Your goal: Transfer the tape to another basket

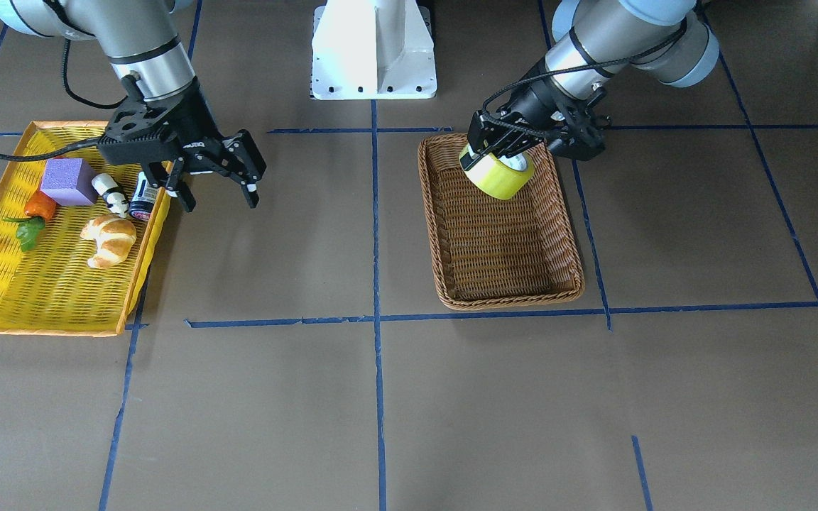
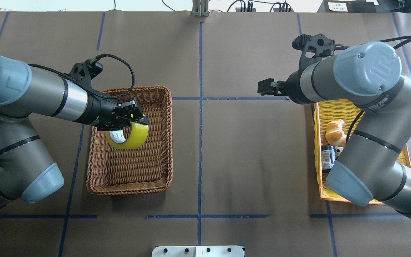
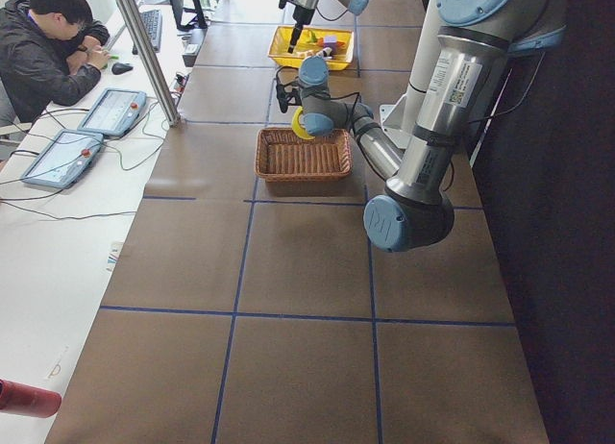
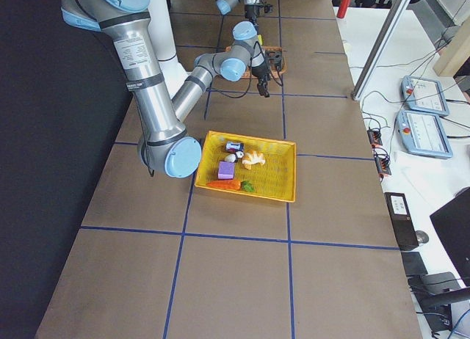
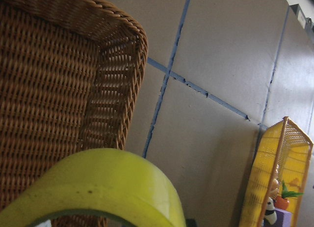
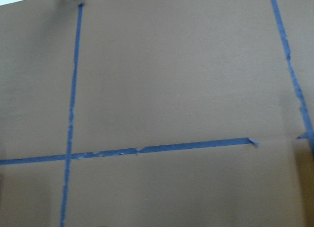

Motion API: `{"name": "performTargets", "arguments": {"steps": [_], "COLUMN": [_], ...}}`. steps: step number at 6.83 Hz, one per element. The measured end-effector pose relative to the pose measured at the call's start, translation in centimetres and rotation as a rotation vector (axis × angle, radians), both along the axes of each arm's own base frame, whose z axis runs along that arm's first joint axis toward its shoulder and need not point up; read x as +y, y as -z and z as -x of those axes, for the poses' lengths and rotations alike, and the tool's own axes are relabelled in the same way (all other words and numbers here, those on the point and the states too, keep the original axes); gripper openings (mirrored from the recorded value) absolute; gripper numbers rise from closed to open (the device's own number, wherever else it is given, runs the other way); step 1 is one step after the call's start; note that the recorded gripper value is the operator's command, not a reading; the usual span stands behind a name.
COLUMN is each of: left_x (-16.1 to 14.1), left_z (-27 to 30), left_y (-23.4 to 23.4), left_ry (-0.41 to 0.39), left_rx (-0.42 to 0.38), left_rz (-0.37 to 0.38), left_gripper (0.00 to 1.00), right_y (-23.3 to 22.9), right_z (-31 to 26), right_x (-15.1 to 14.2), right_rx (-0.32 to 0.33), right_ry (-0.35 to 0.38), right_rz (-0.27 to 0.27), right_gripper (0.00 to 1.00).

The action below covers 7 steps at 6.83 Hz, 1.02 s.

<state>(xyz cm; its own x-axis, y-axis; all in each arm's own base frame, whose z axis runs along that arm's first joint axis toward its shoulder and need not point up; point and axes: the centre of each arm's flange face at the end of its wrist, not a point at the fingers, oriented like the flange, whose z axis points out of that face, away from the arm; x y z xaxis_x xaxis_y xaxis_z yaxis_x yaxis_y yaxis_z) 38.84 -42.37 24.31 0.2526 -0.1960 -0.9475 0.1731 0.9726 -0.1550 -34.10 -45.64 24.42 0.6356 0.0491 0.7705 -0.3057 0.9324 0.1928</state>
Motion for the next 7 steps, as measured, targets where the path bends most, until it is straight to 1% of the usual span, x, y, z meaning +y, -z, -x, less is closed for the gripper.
{"name": "performTargets", "arguments": {"steps": [1,2,3,4,5,6,7], "left_x": [-0.3,-0.2,0.0,0.4,1.0,1.5,1.8], "left_z": [-1.5,-3.6,-5.6,-7.1,-8.4,-9.7,-10.3], "left_y": [-0.8,-1.4,-1.8,-2.0,-2.6,-3.3,-3.6], "left_ry": [-0.022,-0.044,-0.065,-0.077,-0.084,-0.087,-0.087], "left_rx": [-0.109,-0.207,-0.280,-0.320,-0.352,-0.385,-0.405], "left_rz": [-0.054,-0.104,-0.148,-0.179,-0.202,-0.232,-0.263], "left_gripper": [0.00,0.00,0.00,0.07,0.26,0.99,1.00], "right_y": [-1.3,-2.5,-4.3,-6.5,-8.6,-10.7,-12.3], "right_z": [-2.5,-5.3,-8.4,-11.8,-14.9,-17.8,-19.7], "right_x": [-1.7,-3.4,-4.8,-6.0,-7.2,-8.1,-8.5], "right_rx": [0.090,0.150,0.172,0.168,0.156,0.149,0.143], "right_ry": [0.054,0.110,0.162,0.214,0.257,0.287,0.308], "right_rz": [-0.006,-0.004,0.012,0.029,0.036,0.039,0.039], "right_gripper": [1.00,1.00,1.00,1.00,1.00,1.00,1.00]}}
